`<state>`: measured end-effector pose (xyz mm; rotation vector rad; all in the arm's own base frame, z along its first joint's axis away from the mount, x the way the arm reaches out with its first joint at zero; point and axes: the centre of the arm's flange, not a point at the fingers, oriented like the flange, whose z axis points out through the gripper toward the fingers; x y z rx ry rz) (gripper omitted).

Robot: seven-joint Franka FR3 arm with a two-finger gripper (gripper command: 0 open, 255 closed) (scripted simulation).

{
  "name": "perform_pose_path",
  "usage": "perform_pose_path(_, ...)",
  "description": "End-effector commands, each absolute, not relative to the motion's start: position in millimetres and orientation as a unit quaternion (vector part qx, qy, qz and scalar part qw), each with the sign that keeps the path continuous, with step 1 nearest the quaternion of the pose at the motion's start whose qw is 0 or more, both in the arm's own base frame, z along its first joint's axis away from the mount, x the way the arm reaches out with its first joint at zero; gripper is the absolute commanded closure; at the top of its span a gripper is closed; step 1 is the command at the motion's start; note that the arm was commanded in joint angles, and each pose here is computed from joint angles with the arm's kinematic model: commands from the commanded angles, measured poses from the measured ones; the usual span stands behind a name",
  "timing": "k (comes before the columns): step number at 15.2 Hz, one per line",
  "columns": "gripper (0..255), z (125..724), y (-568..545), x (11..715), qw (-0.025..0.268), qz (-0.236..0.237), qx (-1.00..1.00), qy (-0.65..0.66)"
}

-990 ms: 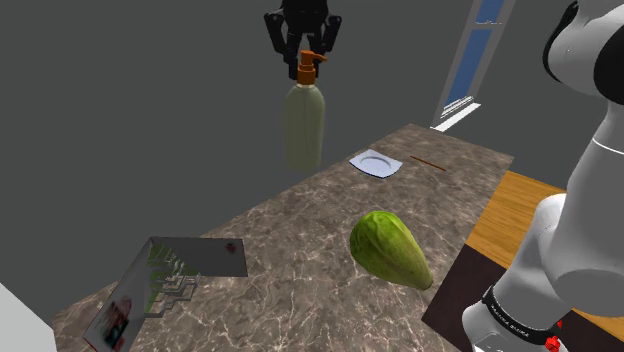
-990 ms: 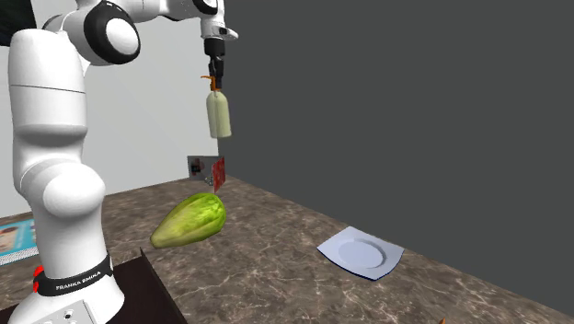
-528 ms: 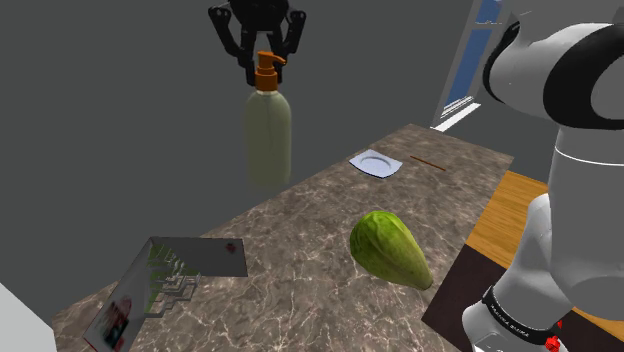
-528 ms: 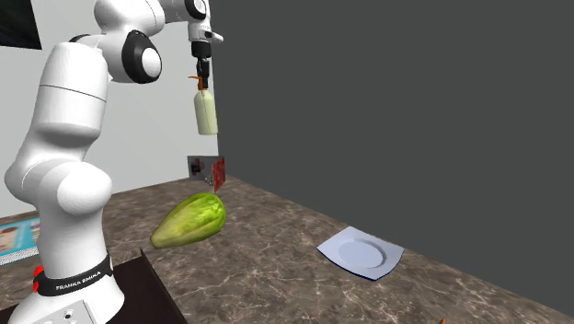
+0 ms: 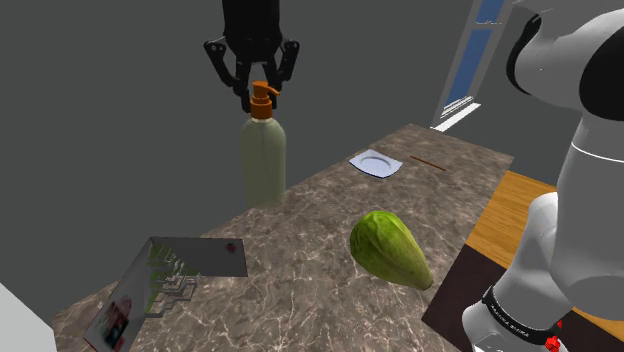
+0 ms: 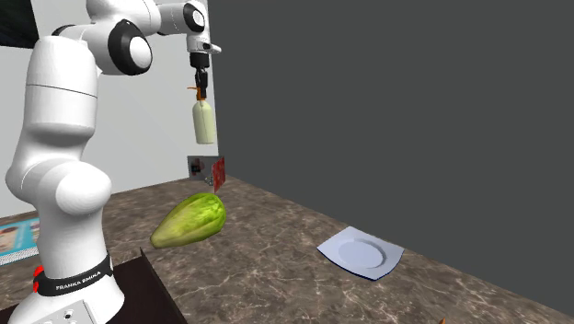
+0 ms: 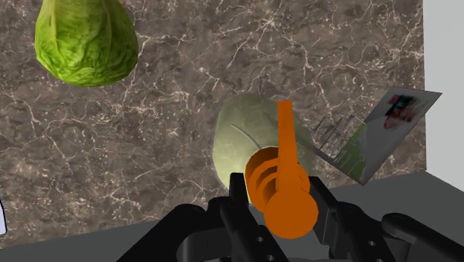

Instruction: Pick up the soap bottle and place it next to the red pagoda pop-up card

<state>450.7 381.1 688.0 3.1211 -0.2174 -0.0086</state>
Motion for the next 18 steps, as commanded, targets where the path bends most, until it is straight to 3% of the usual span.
perform_pose_path(1,255,677,381,450,0.006,-0.002,0.998,-0.070)
perform_pose_path(18,255,587,381,450,0.006,-0.002,0.998,-0.070)
